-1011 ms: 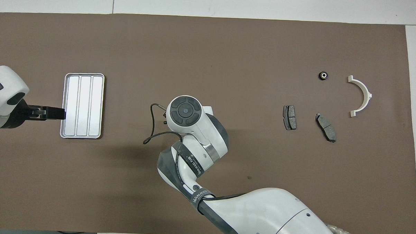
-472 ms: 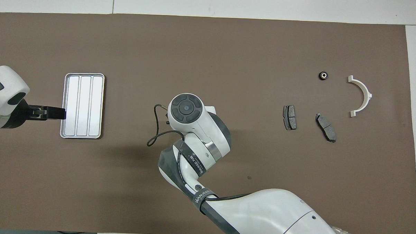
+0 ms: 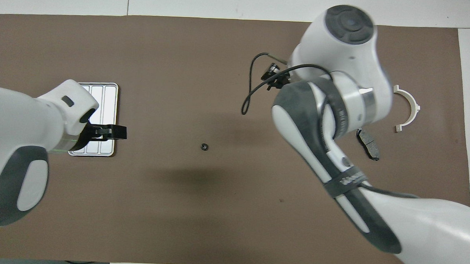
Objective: Pick bearing gear from pile to tray
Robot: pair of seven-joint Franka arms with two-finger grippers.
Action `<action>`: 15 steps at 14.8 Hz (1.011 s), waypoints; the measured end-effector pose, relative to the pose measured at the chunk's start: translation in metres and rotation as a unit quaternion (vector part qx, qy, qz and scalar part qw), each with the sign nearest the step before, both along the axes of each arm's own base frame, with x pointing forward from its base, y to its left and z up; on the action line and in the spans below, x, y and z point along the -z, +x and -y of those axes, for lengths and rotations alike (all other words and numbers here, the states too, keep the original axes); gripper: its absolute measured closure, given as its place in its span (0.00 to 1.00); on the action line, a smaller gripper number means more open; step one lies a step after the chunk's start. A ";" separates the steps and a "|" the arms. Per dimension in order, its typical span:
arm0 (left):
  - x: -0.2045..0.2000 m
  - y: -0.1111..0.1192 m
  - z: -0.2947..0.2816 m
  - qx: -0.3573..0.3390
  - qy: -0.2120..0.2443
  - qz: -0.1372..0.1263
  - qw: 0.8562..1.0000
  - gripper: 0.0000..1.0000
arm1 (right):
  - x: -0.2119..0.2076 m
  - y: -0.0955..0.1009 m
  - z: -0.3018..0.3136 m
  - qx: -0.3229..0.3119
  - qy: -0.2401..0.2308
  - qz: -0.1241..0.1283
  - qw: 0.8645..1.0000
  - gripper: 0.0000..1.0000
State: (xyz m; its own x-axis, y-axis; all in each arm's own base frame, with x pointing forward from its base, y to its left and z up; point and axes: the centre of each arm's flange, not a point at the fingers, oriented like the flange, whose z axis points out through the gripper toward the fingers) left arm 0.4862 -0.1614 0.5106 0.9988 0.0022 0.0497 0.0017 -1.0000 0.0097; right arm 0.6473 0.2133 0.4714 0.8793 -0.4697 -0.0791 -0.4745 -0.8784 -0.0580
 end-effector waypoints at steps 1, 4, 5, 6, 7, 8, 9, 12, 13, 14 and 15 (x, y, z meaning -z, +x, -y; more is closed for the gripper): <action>0.010 -0.004 0.031 -0.009 -0.002 -0.002 1.000 0.00 | -0.006 0.009 0.044 -0.035 0.002 0.005 0.999 0.00; 0.058 -0.005 0.102 -0.035 -0.014 0.000 0.999 0.00 | 0.005 0.026 0.155 -0.123 -0.012 0.012 0.992 0.00; 0.074 -0.003 0.115 -0.038 -0.018 0.001 0.999 0.01 | 0.014 0.028 0.178 -0.134 -0.025 0.012 0.991 0.00; 0.088 -0.001 0.123 -0.040 -0.019 0.001 0.999 0.01 | 0.023 0.029 0.195 -0.137 -0.039 0.013 0.990 0.00; 0.101 0.001 0.129 -0.043 -0.020 -0.002 0.999 0.01 | 0.035 0.030 0.206 -0.136 -0.050 0.017 0.989 0.00; 0.113 0.002 0.136 -0.045 -0.021 -0.004 0.999 0.01 | 0.050 0.031 0.215 -0.134 -0.056 0.022 0.989 0.00; 0.126 0.001 0.144 -0.048 -0.022 -0.005 0.999 0.00 | 0.067 0.031 0.223 -0.131 -0.062 0.027 0.989 0.00; 0.155 -0.004 0.163 -0.041 -0.018 -0.016 0.999 0.00 | 0.114 0.029 0.243 -0.125 -0.069 0.025 0.989 0.00; 0.160 -0.007 0.169 -0.036 -0.018 -0.016 0.999 0.00 | 0.126 0.030 0.249 -0.121 -0.069 0.027 0.990 0.00; 0.165 -0.009 0.174 -0.033 -0.018 -0.017 0.999 0.00 | 0.138 0.032 0.253 -0.119 -0.069 0.028 0.990 0.00; 0.170 -0.010 0.178 -0.030 -0.020 -0.016 0.999 0.00 | 0.148 0.034 0.256 -0.118 -0.070 0.030 0.990 0.00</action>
State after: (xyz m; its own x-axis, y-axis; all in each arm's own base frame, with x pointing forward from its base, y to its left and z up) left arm 0.4763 -0.3397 0.3408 0.9978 0.0636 0.0158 0.0628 -0.9969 0.0481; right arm 0.6817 -0.0428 0.3233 0.9670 -0.2533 0.0279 -0.2544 -0.9658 0.0496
